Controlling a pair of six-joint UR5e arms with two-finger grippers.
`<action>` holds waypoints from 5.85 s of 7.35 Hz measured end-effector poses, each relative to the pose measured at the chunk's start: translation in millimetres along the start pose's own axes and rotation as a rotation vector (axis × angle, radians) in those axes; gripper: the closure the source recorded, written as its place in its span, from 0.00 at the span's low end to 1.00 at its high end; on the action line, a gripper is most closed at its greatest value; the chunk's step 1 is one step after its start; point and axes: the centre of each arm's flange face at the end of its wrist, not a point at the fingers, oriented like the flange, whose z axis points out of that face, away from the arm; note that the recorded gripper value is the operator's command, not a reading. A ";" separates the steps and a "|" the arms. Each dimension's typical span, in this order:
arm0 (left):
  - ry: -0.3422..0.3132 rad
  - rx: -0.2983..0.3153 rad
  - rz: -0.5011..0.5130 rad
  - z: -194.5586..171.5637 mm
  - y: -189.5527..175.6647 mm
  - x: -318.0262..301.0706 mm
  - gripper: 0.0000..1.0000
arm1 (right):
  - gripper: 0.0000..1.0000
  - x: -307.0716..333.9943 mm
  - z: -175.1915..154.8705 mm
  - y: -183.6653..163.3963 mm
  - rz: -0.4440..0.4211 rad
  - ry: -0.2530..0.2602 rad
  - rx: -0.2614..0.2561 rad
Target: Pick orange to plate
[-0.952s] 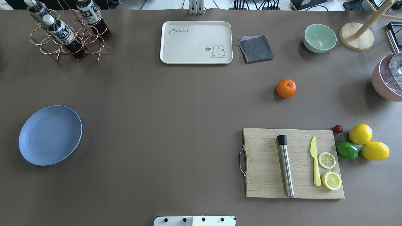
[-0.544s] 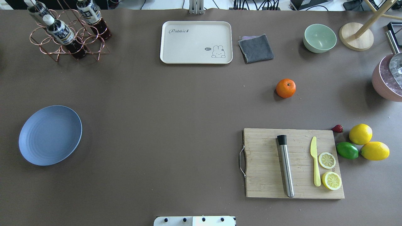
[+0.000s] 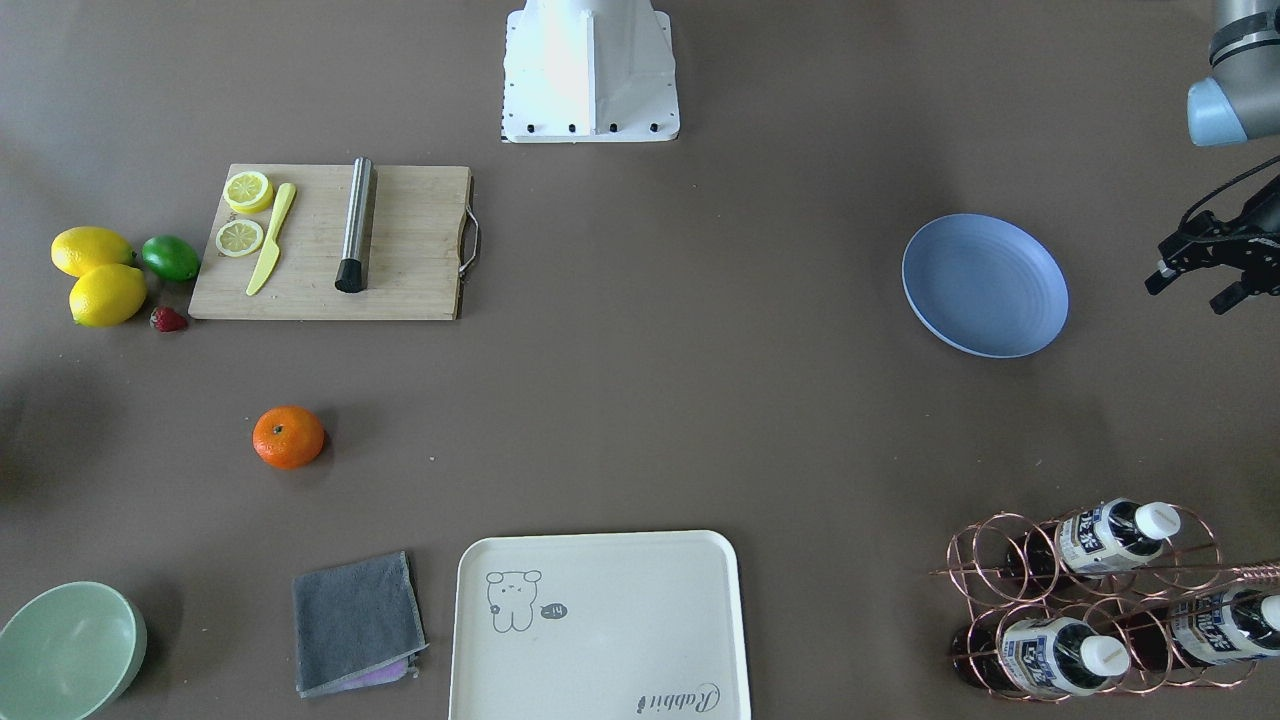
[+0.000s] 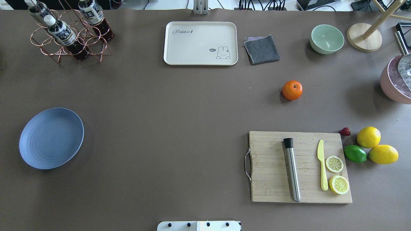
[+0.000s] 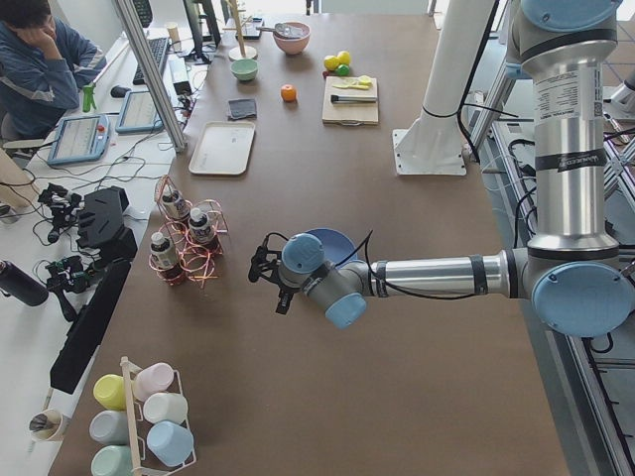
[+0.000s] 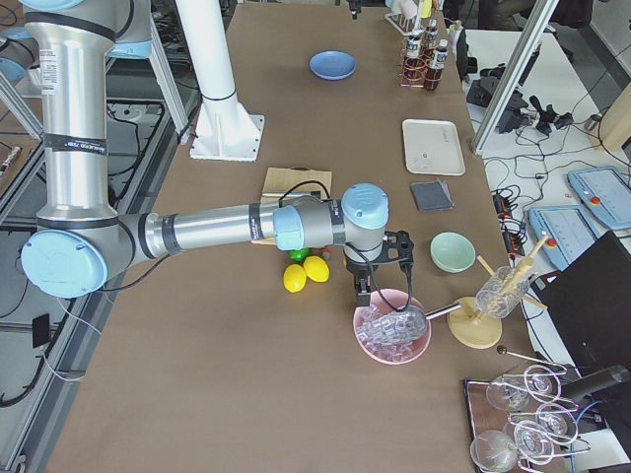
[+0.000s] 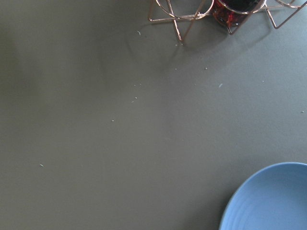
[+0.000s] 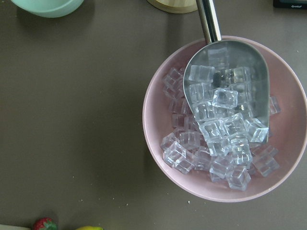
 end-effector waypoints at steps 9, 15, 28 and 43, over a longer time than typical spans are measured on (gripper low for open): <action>0.076 -0.018 -0.040 82.0 70.3 39.8 0.59 | 0.01 -76.0 51.3 1.8 0.016 0.001 0.028; 0.088 -0.026 -0.036 75.5 83.0 33.4 1.00 | 0.01 -75.8 51.5 1.8 0.015 0.002 0.028; 0.184 -0.004 -0.255 199.7 -45.3 496.8 1.00 | 0.00 -76.2 51.3 2.1 0.013 0.000 0.028; -0.122 -0.125 0.129 -98.6 -75.2 -26.0 0.02 | 0.01 -341.2 113.3 -80.7 0.058 0.010 -0.012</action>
